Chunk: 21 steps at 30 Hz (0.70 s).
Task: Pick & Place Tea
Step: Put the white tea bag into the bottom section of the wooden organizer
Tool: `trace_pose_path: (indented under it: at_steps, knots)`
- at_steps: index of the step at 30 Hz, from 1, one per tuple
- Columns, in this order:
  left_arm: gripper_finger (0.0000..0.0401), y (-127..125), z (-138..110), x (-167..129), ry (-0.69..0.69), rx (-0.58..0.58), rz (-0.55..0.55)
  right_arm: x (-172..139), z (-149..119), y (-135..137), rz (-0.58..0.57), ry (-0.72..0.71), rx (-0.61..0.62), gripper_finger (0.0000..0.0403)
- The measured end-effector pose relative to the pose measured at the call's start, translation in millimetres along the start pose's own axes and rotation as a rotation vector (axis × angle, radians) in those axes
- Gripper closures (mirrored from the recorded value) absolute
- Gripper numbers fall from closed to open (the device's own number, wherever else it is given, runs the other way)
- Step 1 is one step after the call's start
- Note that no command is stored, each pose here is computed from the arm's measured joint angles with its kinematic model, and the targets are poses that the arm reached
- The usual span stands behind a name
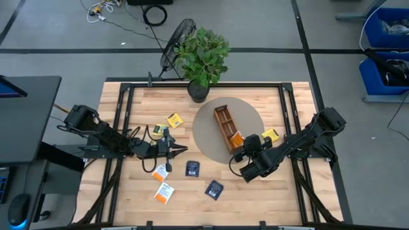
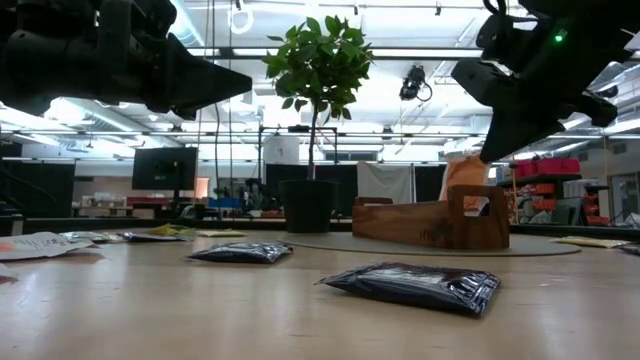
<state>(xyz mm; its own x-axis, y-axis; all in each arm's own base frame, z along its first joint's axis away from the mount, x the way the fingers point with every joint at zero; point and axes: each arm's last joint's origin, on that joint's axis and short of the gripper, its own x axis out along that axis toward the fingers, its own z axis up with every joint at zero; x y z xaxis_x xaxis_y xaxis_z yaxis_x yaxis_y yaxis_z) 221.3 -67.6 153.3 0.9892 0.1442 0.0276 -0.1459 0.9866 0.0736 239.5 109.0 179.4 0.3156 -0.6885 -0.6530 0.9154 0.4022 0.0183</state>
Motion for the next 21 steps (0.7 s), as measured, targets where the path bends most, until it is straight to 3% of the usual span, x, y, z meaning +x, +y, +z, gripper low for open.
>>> trace_pose_path:
  at_steps: [11,21]
  knots:
    - [0.0369,0.0,0.1,0.0,-0.001,-0.001,0.000,0.0,-2.0,4.3,0.029,0.054,-0.044,0.0374]
    - [0.0369,0.0,-0.2,0.0,0.002,-0.013,-0.001,-0.1,-0.8,5.1,0.039,0.014,-0.107,0.0268]
